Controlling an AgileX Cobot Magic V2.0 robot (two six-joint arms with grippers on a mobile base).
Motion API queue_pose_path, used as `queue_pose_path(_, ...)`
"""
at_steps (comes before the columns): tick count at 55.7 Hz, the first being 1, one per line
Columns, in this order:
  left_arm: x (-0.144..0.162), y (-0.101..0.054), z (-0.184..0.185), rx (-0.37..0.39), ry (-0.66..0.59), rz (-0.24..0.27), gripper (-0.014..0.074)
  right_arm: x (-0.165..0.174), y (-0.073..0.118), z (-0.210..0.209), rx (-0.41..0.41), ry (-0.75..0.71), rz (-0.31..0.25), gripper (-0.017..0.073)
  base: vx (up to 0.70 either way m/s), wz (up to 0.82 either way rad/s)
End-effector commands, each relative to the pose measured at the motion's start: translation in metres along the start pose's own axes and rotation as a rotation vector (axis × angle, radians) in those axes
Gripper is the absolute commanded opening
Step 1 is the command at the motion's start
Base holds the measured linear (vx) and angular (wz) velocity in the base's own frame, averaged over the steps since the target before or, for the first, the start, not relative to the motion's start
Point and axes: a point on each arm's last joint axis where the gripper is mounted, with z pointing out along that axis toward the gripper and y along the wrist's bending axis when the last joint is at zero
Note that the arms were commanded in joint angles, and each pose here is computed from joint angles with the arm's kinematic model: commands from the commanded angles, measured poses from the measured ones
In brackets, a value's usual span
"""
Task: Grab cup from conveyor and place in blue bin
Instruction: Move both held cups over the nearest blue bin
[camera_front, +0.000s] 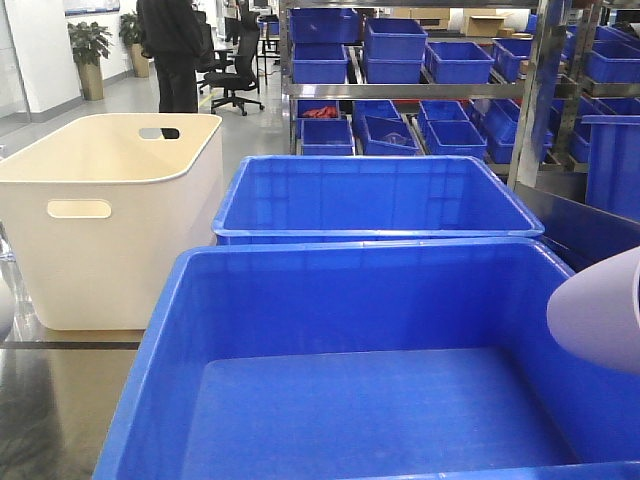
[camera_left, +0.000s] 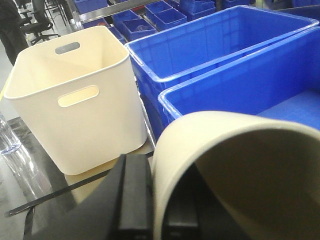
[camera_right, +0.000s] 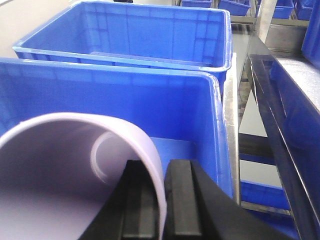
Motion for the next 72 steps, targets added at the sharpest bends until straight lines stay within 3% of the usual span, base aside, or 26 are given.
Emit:
queue_pose_path(1,-0.013,0.002,-0.003,-0.019,-0.102,-0.026,-0.0006,-0.016,0.000,-0.007,-0.001,-0.122,-0.014,-0.0009,0.00,-0.01)
queue_pose_path(31,-0.014,0.002,-0.003,-0.018,-0.108,-0.029,-0.0006,-0.016,0.000,-0.007,-0.001,-0.122,-0.014,-0.0009,0.00,0.00)
queue_pose_path(39,-0.016,-0.001,-0.003,0.014,-0.126,-0.068,-0.0006,-0.016,0.000,-0.007,-0.001,-0.122,-0.014,-0.0009,0.00,0.00)
queue_pose_path(48,-0.024,-0.001,0.005,0.056,-0.201,-0.154,-0.0006,-0.018,0.001,-0.006,-0.007,-0.147,-0.010,-0.0009,0.00,0.00)
queue_pose_path(57,-0.027,-0.001,0.034,0.138,-0.193,-0.126,-0.0006,-0.025,0.004,0.007,-0.036,-0.198,0.001,-0.0009,0.00,0.00)
queue_pose_path(64,-0.033,-0.006,0.063,0.287,-0.229,-0.214,-0.0006,-0.031,0.011,0.019,-0.113,-0.240,0.046,-0.0009,0.00,0.00)
queue_pose_path(68,-0.035,-0.009,0.080,0.353,-0.253,-0.215,-0.0006,-0.030,0.015,0.034,-0.154,-0.208,0.054,-0.0009,0.00,0.00)
queue_pose_path(72,-0.034,-0.011,0.099,0.392,-0.263,-0.184,-0.0006,-0.027,0.018,0.049,-0.173,-0.167,0.009,-0.0009,0.00,0.00)
